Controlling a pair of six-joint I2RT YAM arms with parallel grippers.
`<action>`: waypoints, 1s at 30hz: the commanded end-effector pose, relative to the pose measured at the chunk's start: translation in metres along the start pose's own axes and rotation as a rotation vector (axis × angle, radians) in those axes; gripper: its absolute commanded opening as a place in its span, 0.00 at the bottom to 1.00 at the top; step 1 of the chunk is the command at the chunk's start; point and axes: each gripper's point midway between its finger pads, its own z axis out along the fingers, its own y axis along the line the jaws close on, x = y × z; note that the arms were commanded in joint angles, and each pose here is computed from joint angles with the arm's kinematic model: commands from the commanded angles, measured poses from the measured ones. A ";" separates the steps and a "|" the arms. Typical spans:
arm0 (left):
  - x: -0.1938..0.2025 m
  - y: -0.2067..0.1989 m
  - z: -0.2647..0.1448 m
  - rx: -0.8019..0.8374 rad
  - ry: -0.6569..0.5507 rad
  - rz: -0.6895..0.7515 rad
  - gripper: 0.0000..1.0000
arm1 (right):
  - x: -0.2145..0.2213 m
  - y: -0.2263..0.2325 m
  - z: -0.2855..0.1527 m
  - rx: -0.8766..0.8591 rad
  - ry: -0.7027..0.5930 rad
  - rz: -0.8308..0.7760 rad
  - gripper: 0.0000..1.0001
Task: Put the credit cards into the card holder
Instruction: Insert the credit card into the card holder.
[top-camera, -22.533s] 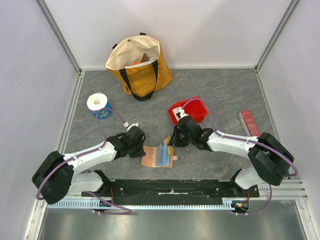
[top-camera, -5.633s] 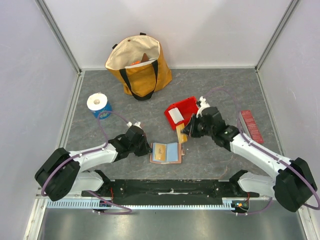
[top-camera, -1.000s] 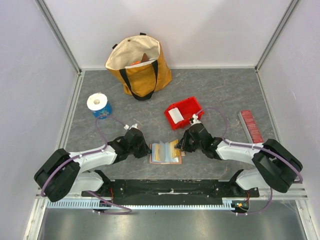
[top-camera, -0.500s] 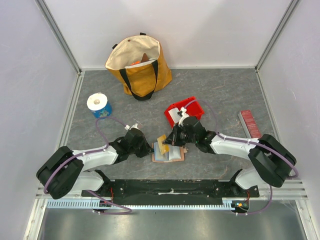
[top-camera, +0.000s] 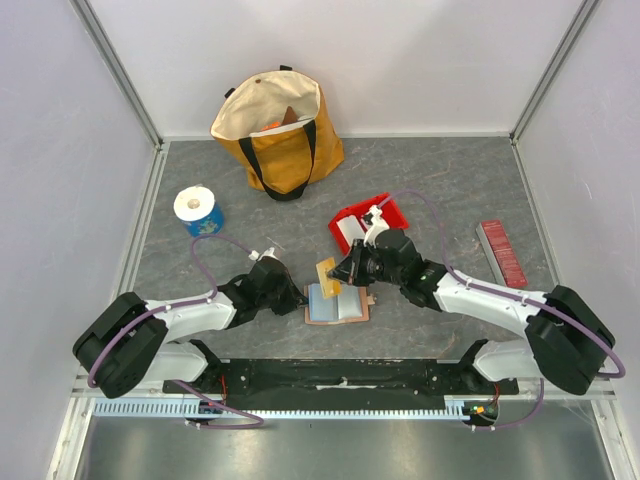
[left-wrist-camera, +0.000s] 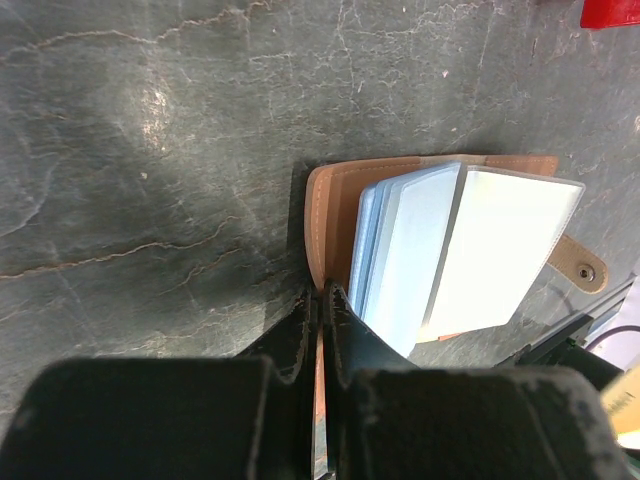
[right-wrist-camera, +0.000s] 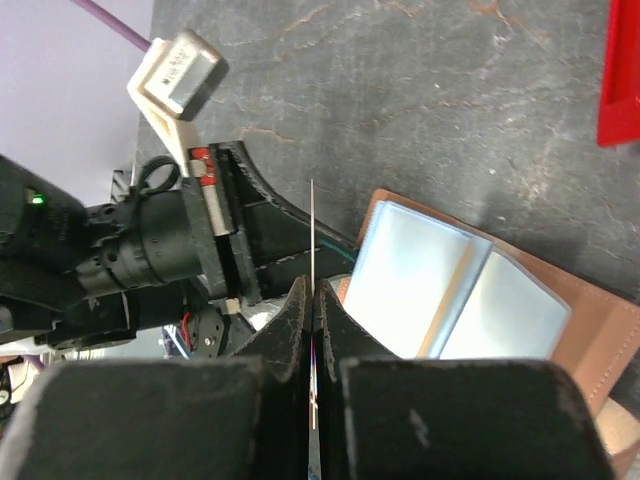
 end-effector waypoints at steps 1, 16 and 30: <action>0.009 0.031 0.001 -0.104 0.009 -0.014 0.02 | 0.013 -0.025 0.001 0.081 0.004 0.039 0.00; 0.011 0.034 -0.003 -0.103 0.006 -0.032 0.02 | 0.041 -0.068 0.005 0.162 0.004 0.122 0.00; 0.010 0.029 -0.001 -0.098 0.008 -0.054 0.02 | 0.057 -0.083 0.015 0.126 0.026 0.225 0.00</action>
